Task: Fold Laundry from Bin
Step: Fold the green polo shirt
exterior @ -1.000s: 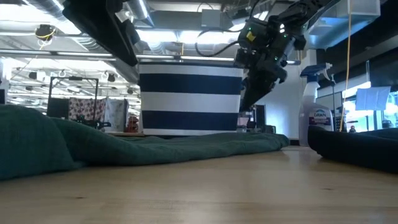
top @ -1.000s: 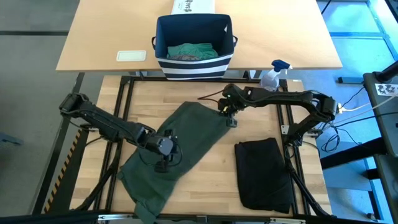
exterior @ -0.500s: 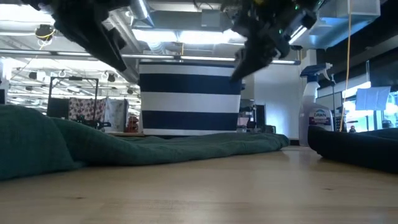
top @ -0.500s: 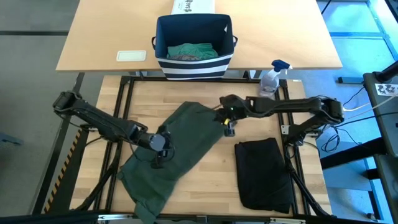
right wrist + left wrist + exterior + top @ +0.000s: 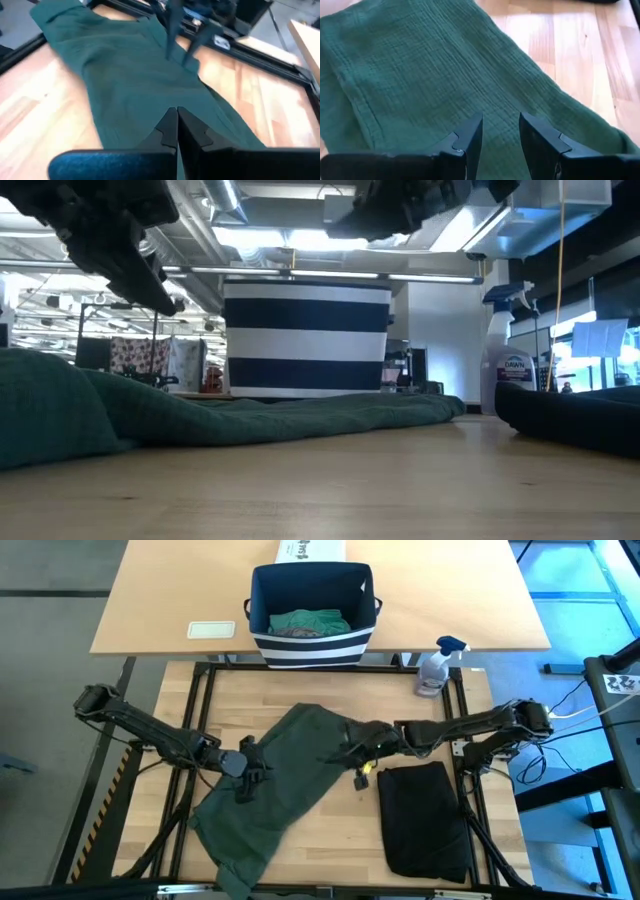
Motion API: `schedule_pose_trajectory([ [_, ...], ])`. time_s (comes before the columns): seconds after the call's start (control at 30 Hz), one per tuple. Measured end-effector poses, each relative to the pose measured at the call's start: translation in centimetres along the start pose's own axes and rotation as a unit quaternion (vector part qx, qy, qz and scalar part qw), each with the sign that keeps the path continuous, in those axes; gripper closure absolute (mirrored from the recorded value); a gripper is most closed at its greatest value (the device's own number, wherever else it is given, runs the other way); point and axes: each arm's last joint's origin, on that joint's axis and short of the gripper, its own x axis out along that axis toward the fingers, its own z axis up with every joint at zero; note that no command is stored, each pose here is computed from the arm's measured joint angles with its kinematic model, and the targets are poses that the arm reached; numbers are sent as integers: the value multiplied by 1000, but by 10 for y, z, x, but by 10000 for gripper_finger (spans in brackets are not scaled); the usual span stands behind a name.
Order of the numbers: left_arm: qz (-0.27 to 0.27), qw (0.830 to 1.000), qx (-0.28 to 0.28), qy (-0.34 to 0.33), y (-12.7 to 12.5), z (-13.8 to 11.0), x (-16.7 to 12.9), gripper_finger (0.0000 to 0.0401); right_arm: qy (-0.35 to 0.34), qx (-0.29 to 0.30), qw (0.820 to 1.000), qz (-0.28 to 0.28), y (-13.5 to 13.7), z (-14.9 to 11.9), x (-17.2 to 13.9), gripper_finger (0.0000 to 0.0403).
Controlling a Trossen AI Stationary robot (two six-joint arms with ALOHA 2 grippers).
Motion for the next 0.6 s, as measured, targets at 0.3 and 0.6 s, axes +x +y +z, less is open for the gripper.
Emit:
schedule_pose_trajectory([
  [0.3,2,1000,-8,20,1,-4,0,277,-30,-21,998,46,37,-5,42,400],
  [0.6,-7,995,-48,81,3,-13,2,277,-13,-33,998,48,69,-26,79,400],
])
